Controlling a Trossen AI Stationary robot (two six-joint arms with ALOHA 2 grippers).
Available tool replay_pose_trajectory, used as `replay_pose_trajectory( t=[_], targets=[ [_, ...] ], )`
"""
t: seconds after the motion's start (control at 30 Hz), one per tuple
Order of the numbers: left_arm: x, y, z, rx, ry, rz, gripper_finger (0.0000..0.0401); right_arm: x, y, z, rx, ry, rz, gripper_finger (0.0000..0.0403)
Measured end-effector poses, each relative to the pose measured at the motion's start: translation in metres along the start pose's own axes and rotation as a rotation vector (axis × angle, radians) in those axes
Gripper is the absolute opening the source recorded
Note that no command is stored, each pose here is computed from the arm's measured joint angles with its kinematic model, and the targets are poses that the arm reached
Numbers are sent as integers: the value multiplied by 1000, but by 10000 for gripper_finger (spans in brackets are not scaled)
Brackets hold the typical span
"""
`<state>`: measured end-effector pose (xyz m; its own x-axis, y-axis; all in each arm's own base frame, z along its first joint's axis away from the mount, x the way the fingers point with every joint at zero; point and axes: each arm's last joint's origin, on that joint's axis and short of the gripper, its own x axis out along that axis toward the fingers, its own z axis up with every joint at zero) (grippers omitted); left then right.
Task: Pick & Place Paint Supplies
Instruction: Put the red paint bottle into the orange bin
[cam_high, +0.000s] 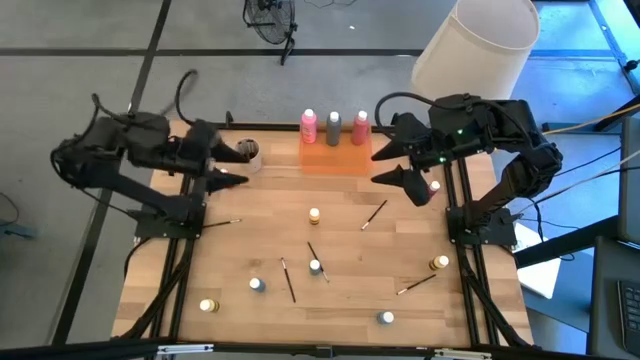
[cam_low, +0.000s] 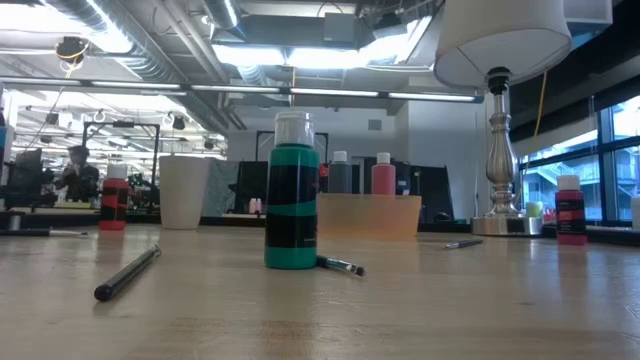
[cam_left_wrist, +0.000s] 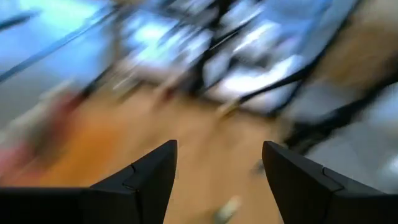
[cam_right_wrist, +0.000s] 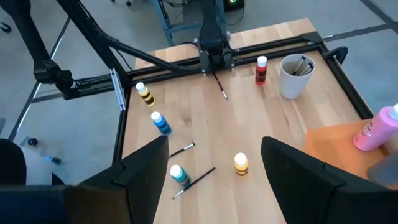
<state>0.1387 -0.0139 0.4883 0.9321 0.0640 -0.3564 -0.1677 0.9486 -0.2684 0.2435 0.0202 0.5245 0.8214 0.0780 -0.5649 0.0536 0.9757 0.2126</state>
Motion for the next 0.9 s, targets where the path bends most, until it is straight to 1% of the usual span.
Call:
replay_pose_trajectory(
  t=[0.07,0.13,0.2,0.23,0.33,0.37,0.47,0.53,0.6,0.7,0.8,0.9],
  targets=[
    [-5,5,-8,-30,127,188,232,0,0,-1,0,7,-2,261],
    [-6,10,-16,-77,225,338,232,0,0,-1,-9,9,-3,261],
    [-5,14,-24,-120,315,447,232,0,0,-1,-28,8,-5,261],
    [-2,15,-27,-145,344,478,232,0,0,-1,-35,9,-5,261],
    [11,13,-33,-188,369,475,232,0,0,-1,-52,5,-13,261],
    [16,13,-35,-222,381,484,232,0,-1,0,-53,1,-26,261],
    [33,17,-39,-417,462,515,232,0,-2,0,-52,-10,-72,261],
    [42,23,-41,-477,495,544,232,0,-3,0,-52,-14,-88,261],
    [50,30,-44,-478,531,564,232,0,-3,0,-52,-14,-88,262],
    [58,47,-48,-437,590,599,232,0,-3,0,-51,-13,-88,262],
    [61,66,-54,-437,645,627,232,2,-3,0,-39,-6,-89,262],
    [60,82,-60,-418,697,624,232,2,-3,0,-22,-3,-90,262]
  ],
)
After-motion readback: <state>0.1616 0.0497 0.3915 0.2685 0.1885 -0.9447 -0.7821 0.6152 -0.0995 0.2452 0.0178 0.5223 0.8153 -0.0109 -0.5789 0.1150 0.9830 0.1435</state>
